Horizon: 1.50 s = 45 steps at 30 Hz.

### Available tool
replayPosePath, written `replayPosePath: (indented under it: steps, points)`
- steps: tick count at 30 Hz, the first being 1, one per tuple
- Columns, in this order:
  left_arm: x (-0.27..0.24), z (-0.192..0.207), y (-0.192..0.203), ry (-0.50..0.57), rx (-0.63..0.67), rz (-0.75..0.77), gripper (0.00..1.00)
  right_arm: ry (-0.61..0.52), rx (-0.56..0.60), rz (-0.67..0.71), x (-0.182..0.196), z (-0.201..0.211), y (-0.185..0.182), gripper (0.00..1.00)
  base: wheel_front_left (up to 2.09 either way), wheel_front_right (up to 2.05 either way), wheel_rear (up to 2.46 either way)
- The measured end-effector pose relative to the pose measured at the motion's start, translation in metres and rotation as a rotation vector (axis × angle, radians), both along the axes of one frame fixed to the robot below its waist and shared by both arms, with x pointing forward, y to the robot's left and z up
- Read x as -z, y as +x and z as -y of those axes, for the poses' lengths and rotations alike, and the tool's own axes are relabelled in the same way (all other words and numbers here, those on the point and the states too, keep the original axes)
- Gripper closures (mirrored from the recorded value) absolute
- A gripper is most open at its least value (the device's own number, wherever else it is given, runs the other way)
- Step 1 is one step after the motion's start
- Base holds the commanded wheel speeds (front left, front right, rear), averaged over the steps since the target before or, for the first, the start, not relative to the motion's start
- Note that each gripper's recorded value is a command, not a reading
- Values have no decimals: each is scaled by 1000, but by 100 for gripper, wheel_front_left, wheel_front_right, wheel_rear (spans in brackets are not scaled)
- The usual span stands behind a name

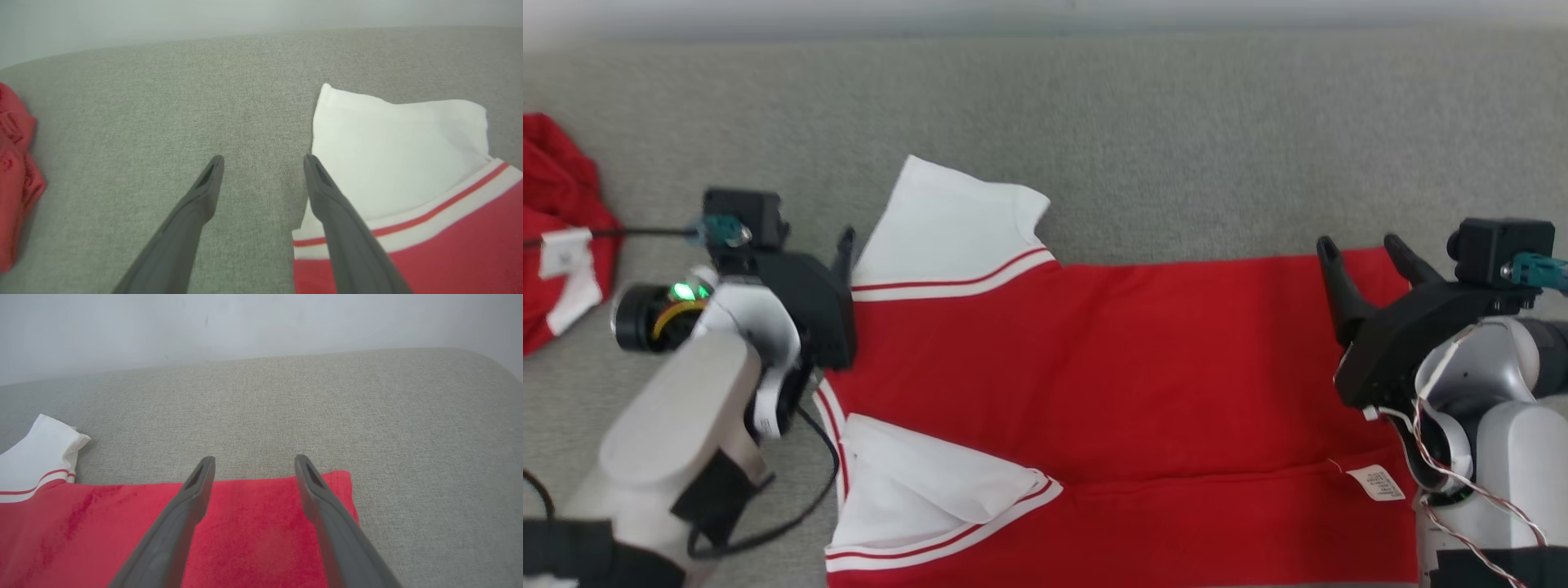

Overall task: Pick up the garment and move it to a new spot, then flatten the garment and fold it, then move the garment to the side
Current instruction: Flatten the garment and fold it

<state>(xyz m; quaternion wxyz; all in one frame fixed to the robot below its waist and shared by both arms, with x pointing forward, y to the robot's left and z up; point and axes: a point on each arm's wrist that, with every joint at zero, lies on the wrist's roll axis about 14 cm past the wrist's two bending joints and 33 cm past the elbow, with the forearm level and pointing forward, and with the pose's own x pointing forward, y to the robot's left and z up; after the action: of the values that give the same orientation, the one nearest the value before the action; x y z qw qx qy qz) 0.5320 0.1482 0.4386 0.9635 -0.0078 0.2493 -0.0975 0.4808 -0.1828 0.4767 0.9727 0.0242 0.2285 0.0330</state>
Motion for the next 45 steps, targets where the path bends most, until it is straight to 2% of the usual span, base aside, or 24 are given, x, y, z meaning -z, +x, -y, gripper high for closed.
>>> replayPosePath:
  steps: [11,17,22,28,33,40,45]
  points:
    - [50,16,56,50,57,-65,0,-27,58,-42,50,23,14,0,0,0,0]
    - [57,22,74,56,73,-66,0,-30,78,-84,68,31,9,0,0,0,0]
    - [43,14,89,86,25,11,0,-27,86,-89,73,33,10,0,0,0,0]
    - [16,26,88,38,44,54,0,-23,112,-89,69,40,2,0,0,0,0]
    - [-11,32,84,51,61,116,0,-24,125,-92,64,44,-7,0,0,0,0]
    - [7,51,58,55,132,-12,0,-30,127,-73,51,46,-10,0,0,0,0]
    - [25,42,61,96,127,-83,0,-35,121,-71,51,45,-8,0,0,0,0]
